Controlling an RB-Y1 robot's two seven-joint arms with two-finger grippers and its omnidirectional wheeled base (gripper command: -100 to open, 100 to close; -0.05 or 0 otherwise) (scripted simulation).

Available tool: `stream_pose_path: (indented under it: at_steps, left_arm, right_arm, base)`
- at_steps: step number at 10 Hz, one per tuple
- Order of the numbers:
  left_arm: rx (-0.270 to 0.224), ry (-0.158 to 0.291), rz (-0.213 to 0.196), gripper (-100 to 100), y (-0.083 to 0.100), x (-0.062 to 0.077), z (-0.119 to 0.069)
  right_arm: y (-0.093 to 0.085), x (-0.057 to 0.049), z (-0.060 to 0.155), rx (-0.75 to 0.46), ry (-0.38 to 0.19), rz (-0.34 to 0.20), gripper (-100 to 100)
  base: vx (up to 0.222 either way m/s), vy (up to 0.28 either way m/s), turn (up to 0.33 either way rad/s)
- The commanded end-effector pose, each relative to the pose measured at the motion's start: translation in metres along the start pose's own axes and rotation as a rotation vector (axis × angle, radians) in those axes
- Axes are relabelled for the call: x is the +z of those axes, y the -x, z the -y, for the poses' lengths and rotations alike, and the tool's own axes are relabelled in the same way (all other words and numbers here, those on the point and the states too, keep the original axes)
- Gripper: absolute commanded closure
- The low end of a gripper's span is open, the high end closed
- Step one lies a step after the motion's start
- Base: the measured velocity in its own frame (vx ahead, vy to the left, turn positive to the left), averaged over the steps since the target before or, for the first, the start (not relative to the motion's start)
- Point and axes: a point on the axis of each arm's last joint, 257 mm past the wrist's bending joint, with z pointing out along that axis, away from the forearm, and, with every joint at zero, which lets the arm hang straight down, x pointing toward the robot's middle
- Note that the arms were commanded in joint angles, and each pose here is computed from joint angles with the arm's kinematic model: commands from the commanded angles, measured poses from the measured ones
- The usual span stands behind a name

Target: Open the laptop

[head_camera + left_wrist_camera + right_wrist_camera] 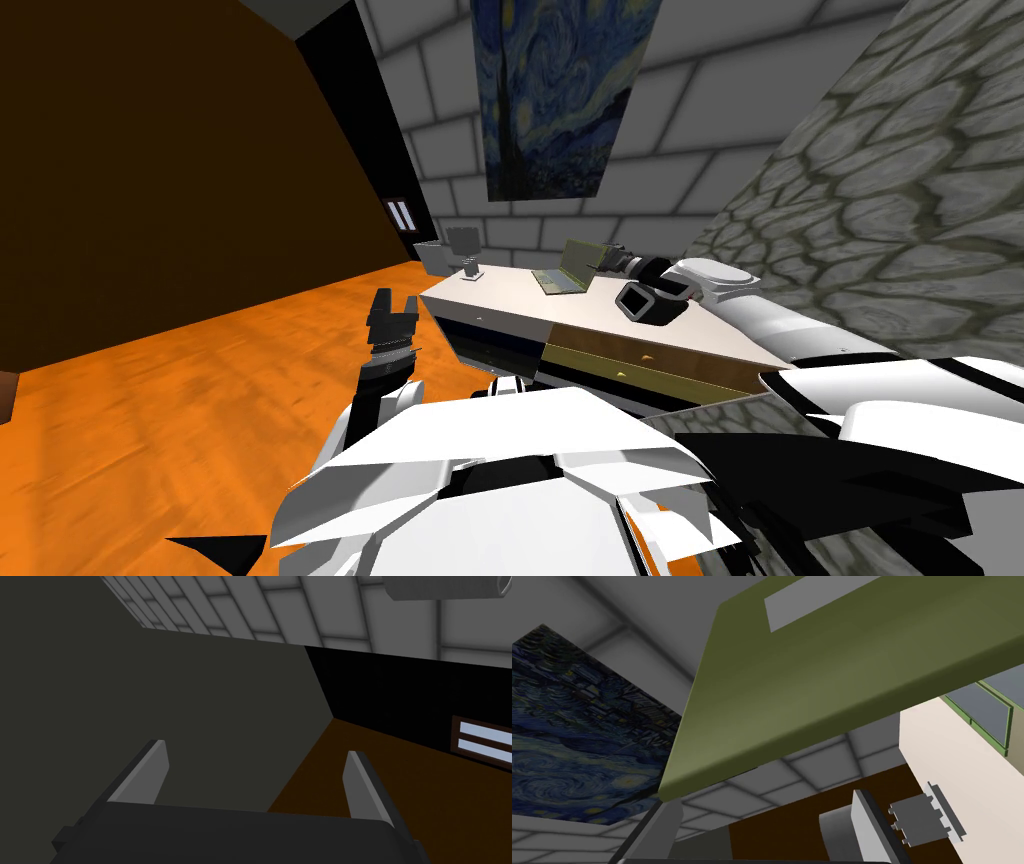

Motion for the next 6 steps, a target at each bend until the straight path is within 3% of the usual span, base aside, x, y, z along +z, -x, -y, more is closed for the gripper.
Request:
stream_pose_path:
  at_steps: [1,3,5,6]
  left_arm:
    - [0.000,0.000,0.000,0,0.0000,0.0000,0.0000]
    - [0.000,0.000,0.000,0,0.0000,0.0000,0.0000]
    - [0.000,0.000,0.000,0,0.0000,0.0000,0.0000]
    - [0.000,0.000,0.000,0,0.0000,0.0000,0.0000]
  right_arm:
    - [-0.0012,-0.0008,0.0064,0.077,-0.016,0.007,-100]
    - [-0.0016,-0.0012,0.0113,0.131,-0.027,0.014,-100]
    - [-0.0018,-0.0008,0.0102,0.118,-0.025,0.012,-100]
    - [-0.0019,-0.0008,0.0101,0.118,-0.025,0.012,100]
  base:
    - [-0.064,-0.140,0.115]
    - [-0.062,-0.139,0.121]
    - [-0.014,-0.033,0.006]
    - [0.000,0.000,0.000]
